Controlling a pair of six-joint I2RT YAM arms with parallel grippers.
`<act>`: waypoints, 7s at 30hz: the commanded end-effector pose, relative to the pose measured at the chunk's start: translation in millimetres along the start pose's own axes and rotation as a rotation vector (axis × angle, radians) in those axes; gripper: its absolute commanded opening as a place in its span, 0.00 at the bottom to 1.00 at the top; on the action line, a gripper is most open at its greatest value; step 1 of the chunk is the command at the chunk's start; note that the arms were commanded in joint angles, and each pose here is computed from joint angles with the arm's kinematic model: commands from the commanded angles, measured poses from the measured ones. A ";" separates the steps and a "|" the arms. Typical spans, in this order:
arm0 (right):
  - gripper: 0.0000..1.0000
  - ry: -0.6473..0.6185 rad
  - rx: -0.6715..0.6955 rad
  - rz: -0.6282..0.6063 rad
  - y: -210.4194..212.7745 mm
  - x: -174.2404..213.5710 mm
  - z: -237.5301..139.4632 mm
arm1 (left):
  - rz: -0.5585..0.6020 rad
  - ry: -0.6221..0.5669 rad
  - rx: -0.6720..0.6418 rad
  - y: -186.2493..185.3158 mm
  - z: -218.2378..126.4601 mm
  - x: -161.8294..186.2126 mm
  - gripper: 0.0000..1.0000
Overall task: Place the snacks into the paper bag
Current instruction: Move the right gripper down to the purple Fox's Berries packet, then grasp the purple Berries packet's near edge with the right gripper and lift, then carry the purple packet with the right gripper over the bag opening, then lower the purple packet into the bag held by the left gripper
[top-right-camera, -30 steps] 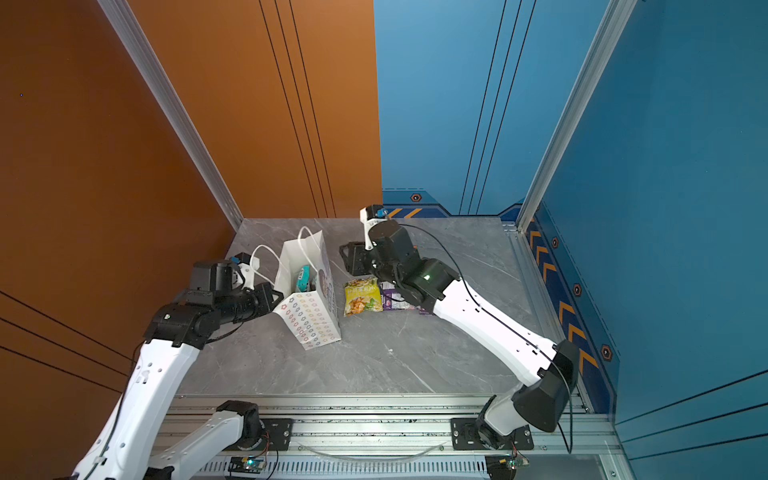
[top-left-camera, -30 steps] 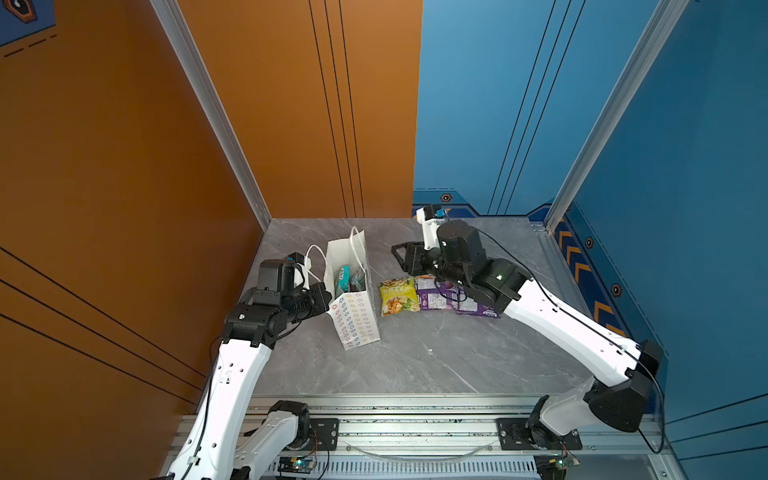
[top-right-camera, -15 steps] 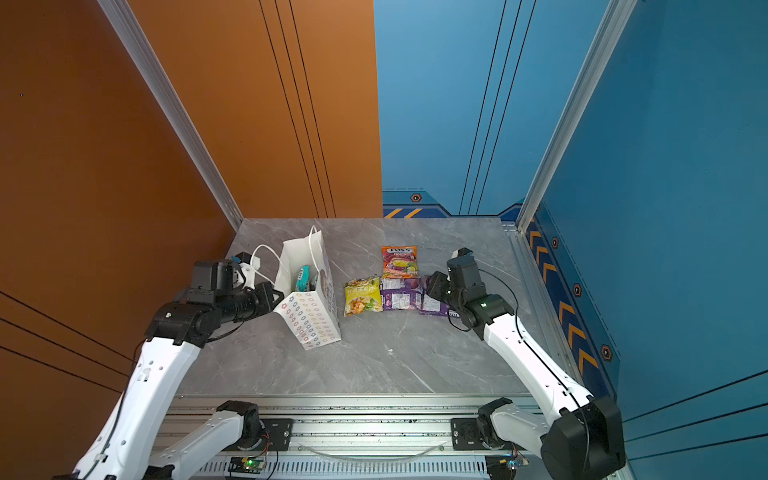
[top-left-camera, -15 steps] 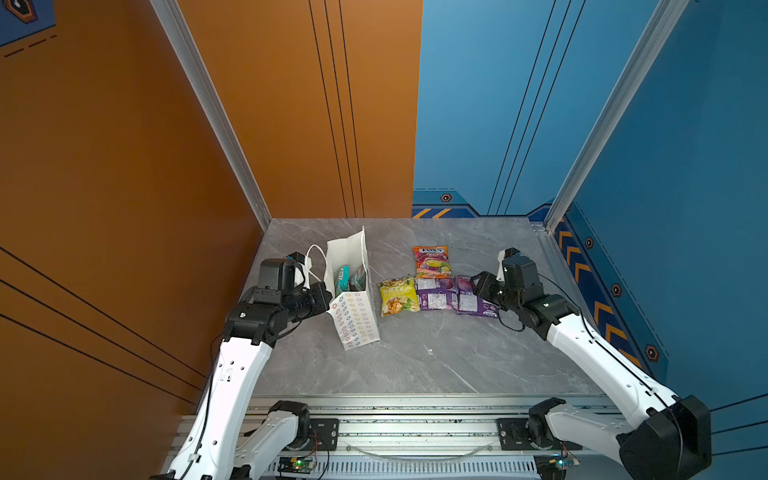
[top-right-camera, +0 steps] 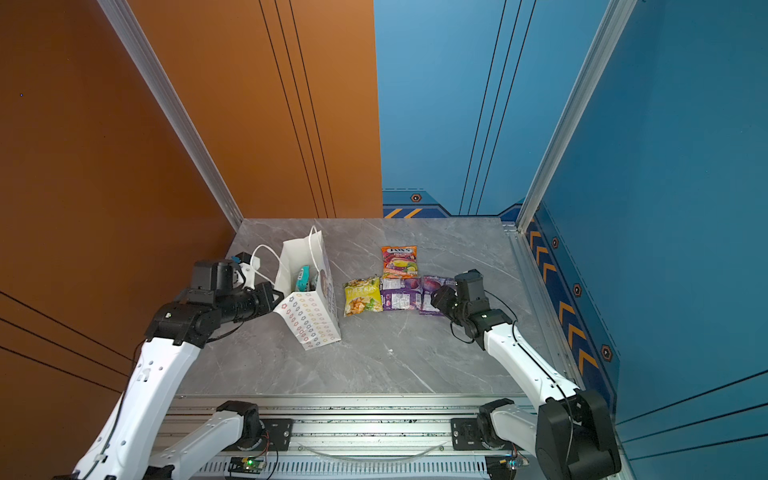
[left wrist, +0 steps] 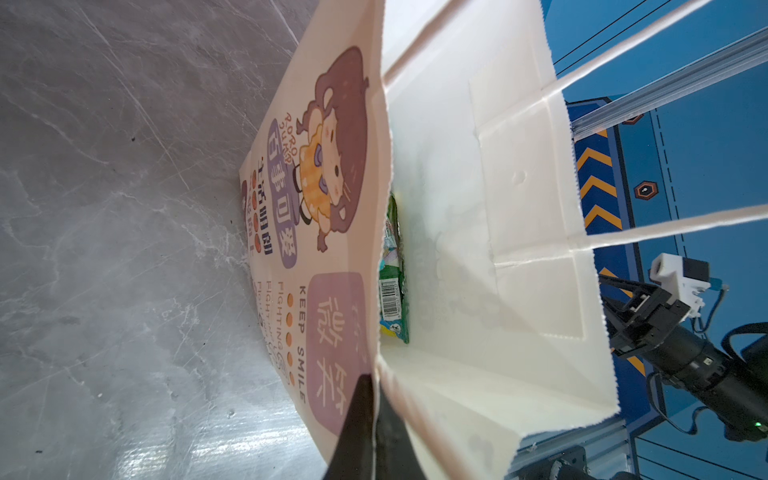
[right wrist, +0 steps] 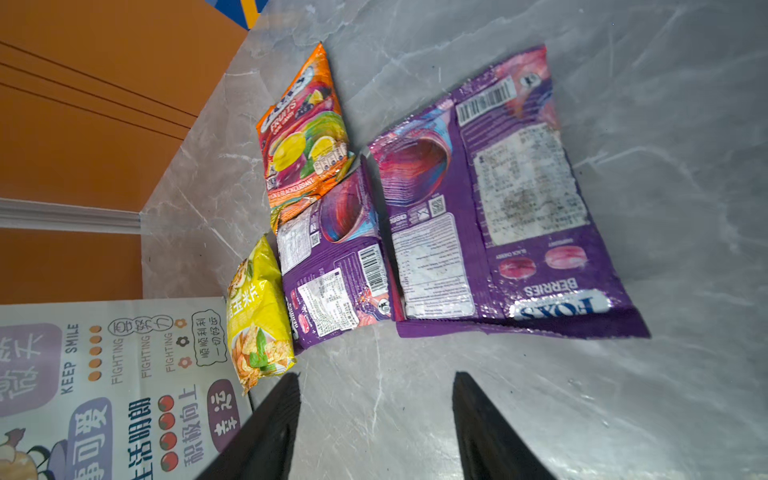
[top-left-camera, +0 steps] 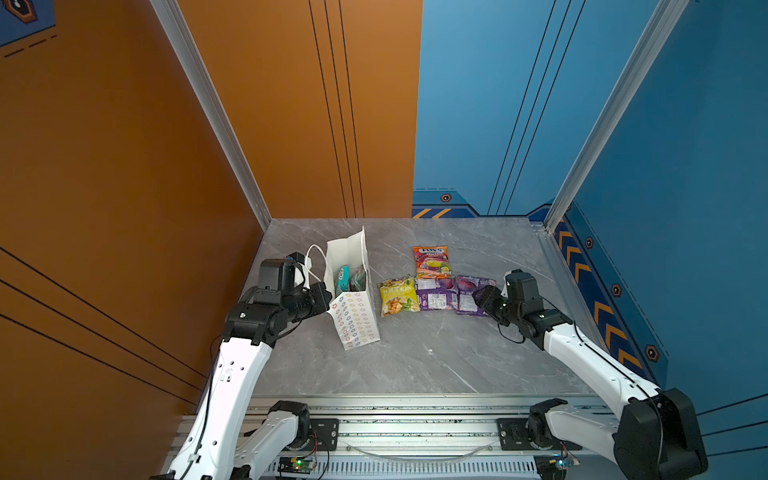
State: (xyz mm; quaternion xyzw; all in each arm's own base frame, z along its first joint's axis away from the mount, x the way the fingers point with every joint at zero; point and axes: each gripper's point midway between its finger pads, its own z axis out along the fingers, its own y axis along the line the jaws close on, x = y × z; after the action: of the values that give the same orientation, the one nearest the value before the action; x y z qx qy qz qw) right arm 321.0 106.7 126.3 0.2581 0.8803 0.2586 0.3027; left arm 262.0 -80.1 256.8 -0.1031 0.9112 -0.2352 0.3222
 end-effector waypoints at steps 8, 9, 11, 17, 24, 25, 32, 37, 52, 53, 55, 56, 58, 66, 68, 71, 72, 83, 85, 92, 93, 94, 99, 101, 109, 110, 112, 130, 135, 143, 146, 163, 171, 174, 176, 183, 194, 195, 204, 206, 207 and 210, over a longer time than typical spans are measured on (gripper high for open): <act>0.74 -0.046 0.019 0.121 -20.9 1.0 3.7 | 0.000 0.004 -0.005 1.4 -1.0 0.4 0.06; 0.76 -0.050 0.025 0.138 -24.9 1.9 4.6 | 0.001 0.001 -0.006 1.5 -1.4 0.0 0.07; 0.80 -0.057 0.025 0.168 -30.7 4.2 6.3 | 0.003 -0.002 -0.007 1.4 -2.3 -0.3 0.07; 0.88 -0.060 0.048 0.196 -43.5 7.9 11.1 | 0.000 0.002 -0.008 2.3 -1.5 0.9 0.06; 0.73 -0.060 0.043 0.245 -52.6 12.6 19.0 | -0.002 -0.001 -0.006 1.8 -2.4 1.2 0.07; 0.70 -0.060 0.040 0.254 -53.2 13.3 20.2 | -0.002 -0.001 -0.006 2.0 -2.4 1.2 0.07; 0.66 -0.040 0.032 0.288 -57.8 20.6 28.5 | -0.005 -0.001 -0.006 2.0 -2.5 1.1 0.07; 0.65 -0.038 0.034 0.295 -59.7 21.3 34.1 | -0.005 -0.001 -0.007 2.0 -2.5 1.0 0.07; 0.56 -0.029 0.026 0.330 -61.6 20.3 60.3 | -0.004 0.002 -0.013 3.3 -0.9 1.1 0.07; 0.54 -0.030 0.027 0.332 -62.2 19.9 62.0 | -0.003 0.001 -0.014 3.6 -0.8 0.9 0.07; 0.52 -0.029 0.032 0.336 -63.9 20.3 65.7 | -0.004 0.002 -0.014 3.3 -0.5 0.6 0.07; 0.50 -0.030 0.033 0.338 -64.9 20.1 67.0 | -0.003 0.002 -0.014 3.3 -0.7 0.5 0.07; 0.48 -0.038 0.036 0.346 -66.7 18.2 68.7 | -0.004 0.001 -0.014 3.5 -0.8 0.4 0.07; 0.19 -0.082 0.037 0.347 -71.8 4.6 67.5 | -0.005 0.006 -0.021 5.0 1.4 -0.5 0.07; 0.07 -0.089 0.033 0.341 -71.4 0.9 65.4 | -0.004 0.008 -0.022 5.1 2.0 -0.6 0.07; 0.05 -0.113 0.036 0.320 -69.4 -5.4 58.3 | -0.003 0.008 -0.022 5.1 2.2 -0.9 0.07; 0.04 -0.122 0.035 0.306 -66.8 -8.7 54.9 | -0.005 0.006 -0.024 5.9 2.1 -1.5 0.07; 0.00 -0.252 -0.004 0.052 -4.6 -56.0 -16.2 | -0.006 0.011 -0.023 5.6 3.4 -3.1 0.07; 0.00 -0.252 -0.021 -0.020 15.7 -61.2 -29.6 | -0.003 0.012 -0.019 4.1 3.7 -3.5 0.07; 0.00 -0.227 -0.069 -0.262 87.3 -57.2 -57.6 | -0.010 0.010 -0.005 1.1 4.3 -4.6 0.07; 0.00 -0.223 -0.083 -0.287 98.6 -54.9 -59.8 | -0.010 0.012 -0.002 0.3 4.7 -4.2 0.07; 0.00 -0.217 -0.100 -0.312 108.9 -53.1 -61.0 | -0.009 0.011 -0.001 -0.1 4.4 -4.5 0.07; 0.00 -0.168 -0.206 -0.441 171.4 -43.1 -68.7 | -0.001 0.016 0.013 -4.3 4.1 -3.8 0.07; 0.00 -0.154 -0.249 -0.491 196.3 -40.3 -72.5 | 0.004 0.025 0.019 -6.7 5.7 -3.0 0.07; 0.00 -0.163 -0.416 -0.592 279.6 -41.7 -87.5 | 0.043 0.045 0.051 -22.4 9.4 -1.3 0.06; 0.00 -0.172 -0.446 -0.596 292.0 -43.9 -91.5 | 0.048 0.045 0.061 -25.1 9.3 -1.4 0.06; 0.00 -0.178 -0.497 -0.608 314.9 -44.5 -96.7 | 0.058 0.054 0.078 -30.2 9.3 0.2 0.06; 0.00 -0.099 -0.801 -0.762 439.0 12.5 -133.9 | 0.151 0.071 0.184 -61.0 3.8 6.7 0.06; 0.00 -0.041 -0.789 -0.812 433.8 28.1 -132.5 | 0.156 0.062 0.169 -58.6 3.7 5.4 0.06; 0.00 0.031 -0.659 -0.897 392.0 45.0 -120.1 | 0.138 0.038 0.086 -40.7 5.7 1.4 0.06; 0.00 0.045 -0.618 -0.918 377.0 47.0 -117.1 | 0.130 0.031 0.053 -32.5 5.4 -3.0 0.06; 0.00 0.213 -0.542 -1.035 338.8 90.9 -115.7 | 0.137 0.003 0.044 -30.2 1.4 -22.7 0.06; 0.00 0.284 -0.587 -1.068 341.9 117.2 -118.4 | 0.125 0.009 0.049 -29.5 1.8 -19.2 0.06; 0.00 0.303 -0.617 -1.070 350.1 122.2 -116.3 | 0.122 0.011 0.055 -29.9 0.8 -16.9 0.06; 0.00 0.322 -0.640 -1.075 356.4 127.0 -113.4 | 0.123 0.014 0.065 -31.9 -0.2 -14.9 0.06; 0.00 0.384 -0.665 -1.108 367.2 131.1 -94.2 | 0.123 0.024 0.070 -32.1 0.8 -10.1 0.06; 0.00 0.455 -0.726 -1.105 372.5 142.4 -82.4 | 0.122 0.023 0.071 -33.2 0.6 -10.1 0.06; 0.00 0.461 -0.733 -1.110 372.7 144.3 -81.9 | 0.123 0.022 0.072 -33.8 0.2 -10.5 0.06; 0.00 0.473 -0.738 -1.091 376.0 141.5 -68.6 | 0.120 0.029 0.070 -33.9 1.8 -8.6 0.07; 0.00 0.499 -0.726 -1.083 373.3 146.4 -54.8 | 0.122 0.026 0.072 -34.3 0.8 -8.7 0.06; 0.00 0.500 -0.726 -1.081 373.2 145.8 -52.9 | 0.123 0.027 0.073 -34.5 0.8 -8.5 0.06; 0.00 0.517 -0.733 -1.074 373.7 148.2 -47.6 | 0.119 0.027 0.073 -34.3 0.5 -7.7 0.06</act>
State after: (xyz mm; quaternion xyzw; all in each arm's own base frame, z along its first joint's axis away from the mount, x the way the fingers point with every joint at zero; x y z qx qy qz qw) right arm 300.2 452.1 320.5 -0.3899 0.8012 0.3881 0.2355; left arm 270.7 -101.5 266.2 -0.0444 0.9209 -0.2331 0.3092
